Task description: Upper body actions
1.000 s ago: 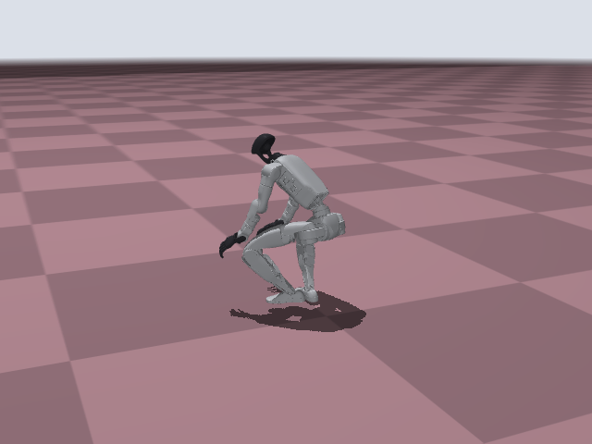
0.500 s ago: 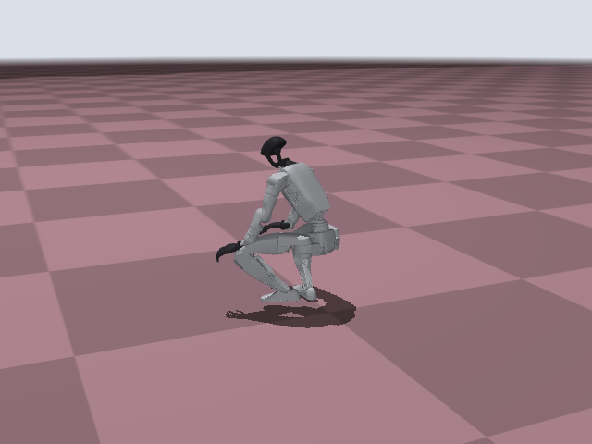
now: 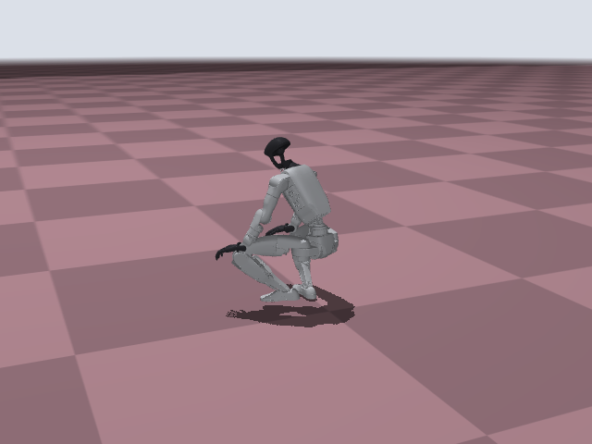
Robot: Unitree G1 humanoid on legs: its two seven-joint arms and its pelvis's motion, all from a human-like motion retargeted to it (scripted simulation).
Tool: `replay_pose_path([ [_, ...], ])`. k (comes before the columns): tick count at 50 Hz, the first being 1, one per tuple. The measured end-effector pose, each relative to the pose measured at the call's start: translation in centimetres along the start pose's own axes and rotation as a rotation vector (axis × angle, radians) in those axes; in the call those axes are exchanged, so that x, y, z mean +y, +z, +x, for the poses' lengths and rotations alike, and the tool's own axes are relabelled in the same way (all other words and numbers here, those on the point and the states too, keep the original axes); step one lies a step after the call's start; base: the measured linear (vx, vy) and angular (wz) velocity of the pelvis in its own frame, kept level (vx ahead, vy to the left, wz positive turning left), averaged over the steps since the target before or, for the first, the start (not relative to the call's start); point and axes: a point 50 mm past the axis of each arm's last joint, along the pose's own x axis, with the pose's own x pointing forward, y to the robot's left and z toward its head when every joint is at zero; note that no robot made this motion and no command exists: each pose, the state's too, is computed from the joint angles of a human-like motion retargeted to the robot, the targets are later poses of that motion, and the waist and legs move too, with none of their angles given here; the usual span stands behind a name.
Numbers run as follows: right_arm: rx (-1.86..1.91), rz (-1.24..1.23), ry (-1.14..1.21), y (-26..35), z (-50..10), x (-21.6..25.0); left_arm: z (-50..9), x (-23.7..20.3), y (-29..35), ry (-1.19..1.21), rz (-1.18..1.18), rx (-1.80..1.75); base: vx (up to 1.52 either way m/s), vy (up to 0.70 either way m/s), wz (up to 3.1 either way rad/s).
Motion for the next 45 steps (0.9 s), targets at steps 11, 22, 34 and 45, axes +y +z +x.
replay_pose_path([
  [11, 0.042, 0.0, 0.024, -0.4, -0.2, 0.2, -0.9, -1.0, -0.3, -0.035, -0.037, 0.091, 0.0, 0.0, 0.0],
  [22, -0.07, -0.143, 0.023, -0.4, 0.6, -0.6, 0.2, 0.1, 0.5, 0.04, -0.005, 0.019, -0.01, 0.0, -0.05],
  [34, 0.093, -0.241, -0.092, -5.3, 4.0, -6.6, 5.4, 5.7, 0.7, 0.191, -0.156, 0.099, -0.21, -0.04, 0.0],
  [45, 0.247, -0.298, 0.487, -8.7, -5.5, 1.3, -1.3, -2.1, -2.8, -0.418, -0.264, 0.334, 0.1, -0.02, -0.05],
])
